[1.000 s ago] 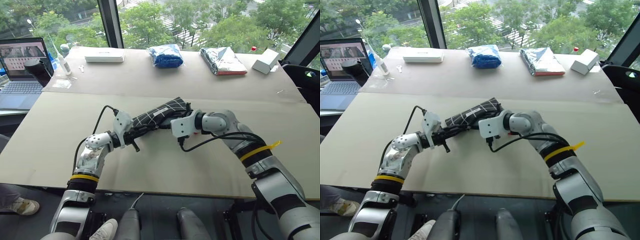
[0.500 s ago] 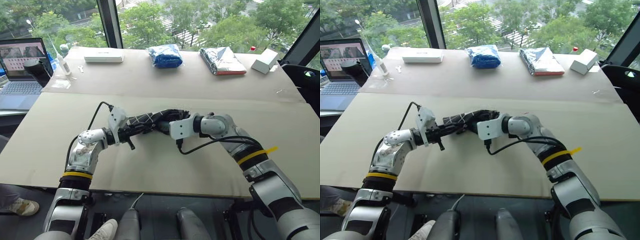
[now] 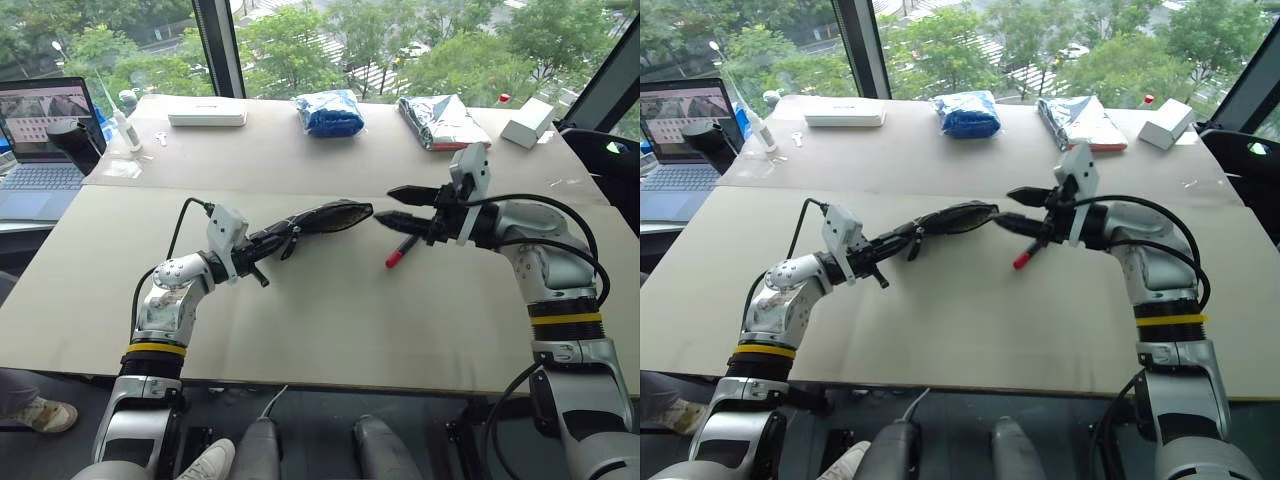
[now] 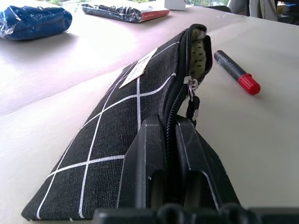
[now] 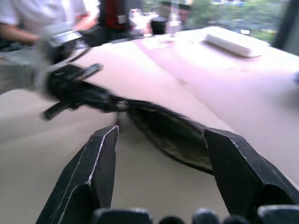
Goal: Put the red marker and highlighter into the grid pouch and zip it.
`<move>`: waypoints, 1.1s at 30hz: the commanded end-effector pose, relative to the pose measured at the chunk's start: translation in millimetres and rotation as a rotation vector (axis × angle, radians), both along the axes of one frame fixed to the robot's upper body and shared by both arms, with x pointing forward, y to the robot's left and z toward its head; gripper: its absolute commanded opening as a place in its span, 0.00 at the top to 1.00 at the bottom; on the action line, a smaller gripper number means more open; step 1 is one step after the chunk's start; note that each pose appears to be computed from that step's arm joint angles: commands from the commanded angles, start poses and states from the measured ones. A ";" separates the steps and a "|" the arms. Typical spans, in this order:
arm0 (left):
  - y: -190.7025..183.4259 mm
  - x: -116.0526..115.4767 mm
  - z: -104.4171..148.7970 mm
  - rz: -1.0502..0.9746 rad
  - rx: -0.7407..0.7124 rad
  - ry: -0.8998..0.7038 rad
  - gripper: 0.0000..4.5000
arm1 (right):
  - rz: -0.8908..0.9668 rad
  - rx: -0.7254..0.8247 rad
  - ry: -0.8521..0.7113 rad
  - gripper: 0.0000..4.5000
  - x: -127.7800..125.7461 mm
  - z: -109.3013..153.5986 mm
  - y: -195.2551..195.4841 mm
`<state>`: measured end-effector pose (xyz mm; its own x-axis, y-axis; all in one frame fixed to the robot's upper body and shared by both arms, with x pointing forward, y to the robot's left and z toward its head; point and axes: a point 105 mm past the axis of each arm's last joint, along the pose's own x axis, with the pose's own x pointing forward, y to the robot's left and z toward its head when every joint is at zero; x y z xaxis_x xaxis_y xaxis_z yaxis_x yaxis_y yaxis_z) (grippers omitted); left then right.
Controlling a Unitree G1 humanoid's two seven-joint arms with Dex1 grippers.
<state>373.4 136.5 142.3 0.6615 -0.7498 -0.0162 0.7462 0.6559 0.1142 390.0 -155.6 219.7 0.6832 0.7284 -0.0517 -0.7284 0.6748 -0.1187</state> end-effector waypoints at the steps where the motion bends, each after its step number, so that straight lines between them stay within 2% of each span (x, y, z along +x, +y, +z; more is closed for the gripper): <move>1: -1.9 0.5 10.9 0.000 -0.021 -0.041 1.00 | -0.320 0.082 0.061 0.28 17.5 -0.6 -25.8; 4: -5.6 -0.1 9.4 -0.012 -0.019 -0.037 1.00 | -0.463 0.072 0.098 0.28 18.0 -9.2 -25.5; 11: -9.1 1.3 8.2 -0.010 -0.035 -0.033 1.00 | -0.705 0.044 0.112 0.28 -1.2 -20.5 -13.1; 18: -11.7 0.0 3.8 -0.007 -0.045 -0.028 1.00 | -0.803 -0.005 0.110 0.28 -9.4 -30.6 -1.7; 26: -10.6 0.2 4.6 0.005 -0.050 -0.032 1.00 | -0.925 0.029 0.181 0.28 -0.7 -54.6 -6.8; 33: -8.9 -1.1 4.1 0.014 -0.053 -0.033 1.00 | -0.951 0.031 0.172 0.28 3.0 -57.5 -4.7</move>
